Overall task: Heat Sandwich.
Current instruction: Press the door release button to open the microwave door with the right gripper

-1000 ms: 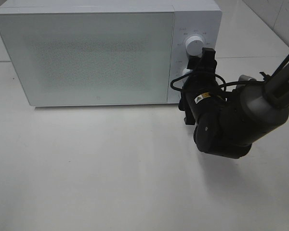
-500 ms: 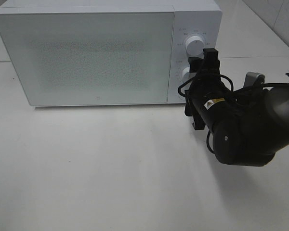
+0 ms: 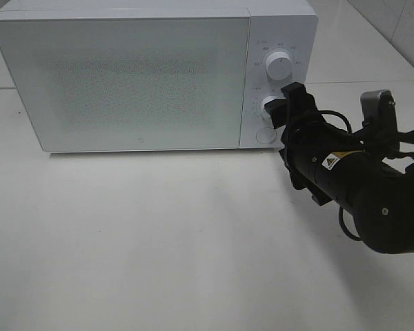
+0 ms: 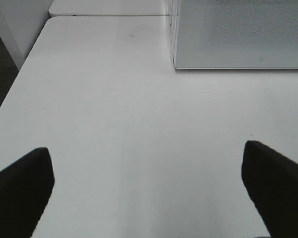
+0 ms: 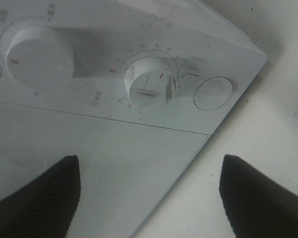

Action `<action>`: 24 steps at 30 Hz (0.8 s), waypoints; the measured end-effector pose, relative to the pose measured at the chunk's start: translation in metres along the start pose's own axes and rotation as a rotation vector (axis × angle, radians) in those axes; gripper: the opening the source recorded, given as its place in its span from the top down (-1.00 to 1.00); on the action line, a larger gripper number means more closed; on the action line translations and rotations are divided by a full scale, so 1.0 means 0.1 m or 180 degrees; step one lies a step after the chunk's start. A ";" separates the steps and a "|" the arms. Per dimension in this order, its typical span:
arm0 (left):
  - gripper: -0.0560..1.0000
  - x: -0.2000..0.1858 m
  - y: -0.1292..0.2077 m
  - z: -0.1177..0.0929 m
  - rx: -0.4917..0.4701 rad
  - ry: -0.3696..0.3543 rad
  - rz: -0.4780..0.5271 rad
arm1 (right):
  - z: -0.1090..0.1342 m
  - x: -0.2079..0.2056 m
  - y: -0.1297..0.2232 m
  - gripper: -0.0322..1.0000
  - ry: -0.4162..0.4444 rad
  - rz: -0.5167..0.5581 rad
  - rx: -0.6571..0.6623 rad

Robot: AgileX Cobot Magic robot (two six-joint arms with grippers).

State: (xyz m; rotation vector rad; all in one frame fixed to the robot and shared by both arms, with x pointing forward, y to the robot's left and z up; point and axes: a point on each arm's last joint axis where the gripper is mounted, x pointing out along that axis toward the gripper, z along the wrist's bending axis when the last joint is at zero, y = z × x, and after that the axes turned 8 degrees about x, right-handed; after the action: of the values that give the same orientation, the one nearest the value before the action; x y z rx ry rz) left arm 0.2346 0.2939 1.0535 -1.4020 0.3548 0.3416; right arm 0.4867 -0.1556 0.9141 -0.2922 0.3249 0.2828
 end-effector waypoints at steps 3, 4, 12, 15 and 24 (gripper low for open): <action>-0.94 0.00 0.00 0.00 0.0000 0.0000 0.0000 | 0.03 -0.04 0.00 -0.52 0.0083 0.0088 -0.0244; -0.94 0.00 0.00 0.00 0.0000 0.0000 0.0000 | 0.05 -0.06 0.01 -0.52 0.0126 0.0140 -0.0388; -0.94 0.00 0.00 0.00 0.0000 0.0000 0.0000 | 0.13 -0.24 -0.02 -0.52 0.0386 0.0461 -0.1506; -0.94 0.00 0.00 0.00 0.0000 0.0000 0.0000 | 0.17 -0.33 -0.02 -0.52 0.0416 0.0671 -0.2220; -0.94 0.00 0.00 0.00 0.0000 0.0000 0.0000 | 0.26 -0.56 0.01 -0.52 0.0266 0.1291 -0.3457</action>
State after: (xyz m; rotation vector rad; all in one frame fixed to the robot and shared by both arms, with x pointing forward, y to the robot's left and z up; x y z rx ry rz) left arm 0.2346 0.2939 1.0535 -1.4020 0.3548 0.3416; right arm 0.4420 -0.1593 0.9569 -1.3166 0.2859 0.8434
